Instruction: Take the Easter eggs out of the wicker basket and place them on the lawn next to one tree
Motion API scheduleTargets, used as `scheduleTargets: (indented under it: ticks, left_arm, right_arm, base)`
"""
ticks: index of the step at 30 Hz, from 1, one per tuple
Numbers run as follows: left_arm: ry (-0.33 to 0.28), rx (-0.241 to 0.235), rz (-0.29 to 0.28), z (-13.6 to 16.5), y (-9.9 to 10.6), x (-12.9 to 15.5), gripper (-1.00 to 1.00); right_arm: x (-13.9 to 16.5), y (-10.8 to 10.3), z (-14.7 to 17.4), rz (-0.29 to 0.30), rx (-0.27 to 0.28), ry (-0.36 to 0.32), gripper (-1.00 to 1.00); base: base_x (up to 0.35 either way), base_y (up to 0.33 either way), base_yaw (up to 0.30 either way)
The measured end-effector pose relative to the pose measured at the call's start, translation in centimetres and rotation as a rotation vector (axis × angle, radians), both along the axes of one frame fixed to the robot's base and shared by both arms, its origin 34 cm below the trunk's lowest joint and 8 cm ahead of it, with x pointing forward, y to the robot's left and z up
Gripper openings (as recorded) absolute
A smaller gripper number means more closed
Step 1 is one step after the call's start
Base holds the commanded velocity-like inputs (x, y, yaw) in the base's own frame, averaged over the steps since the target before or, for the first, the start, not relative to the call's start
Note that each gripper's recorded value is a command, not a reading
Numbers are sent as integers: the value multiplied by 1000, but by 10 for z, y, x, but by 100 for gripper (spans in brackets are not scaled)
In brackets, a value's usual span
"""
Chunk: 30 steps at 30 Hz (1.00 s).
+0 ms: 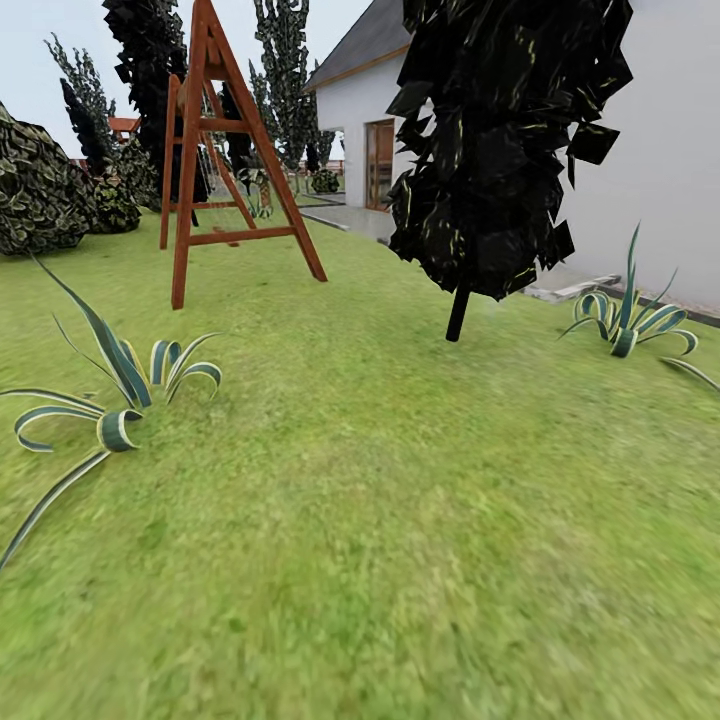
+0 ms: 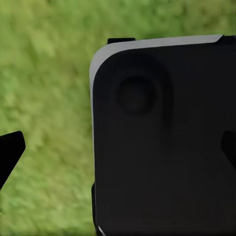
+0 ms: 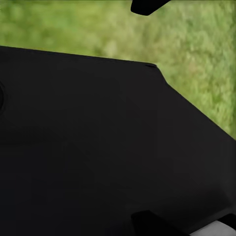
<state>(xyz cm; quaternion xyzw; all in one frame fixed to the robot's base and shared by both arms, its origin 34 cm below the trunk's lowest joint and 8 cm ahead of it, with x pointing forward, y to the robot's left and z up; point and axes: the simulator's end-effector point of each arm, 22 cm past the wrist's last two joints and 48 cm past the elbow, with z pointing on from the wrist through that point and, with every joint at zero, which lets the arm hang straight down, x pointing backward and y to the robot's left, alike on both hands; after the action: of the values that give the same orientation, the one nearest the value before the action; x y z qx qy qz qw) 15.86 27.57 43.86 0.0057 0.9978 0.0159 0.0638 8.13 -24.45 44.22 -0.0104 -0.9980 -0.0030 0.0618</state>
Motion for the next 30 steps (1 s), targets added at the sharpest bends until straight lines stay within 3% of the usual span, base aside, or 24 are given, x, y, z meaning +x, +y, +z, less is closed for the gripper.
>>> scheduleTargets:
  ticks: [8,30]
  left_arm:
    - [11,-2,0,0,-1,-4,100]
    - [22,-8,2,0,-4,-7,100]
  right_arm:
    - [0,0,0,0,0,-1,100]
    - [0,0,0,-3,-1,0,100]
  base:
    - [61,0,0]
    - [319,0,-20]
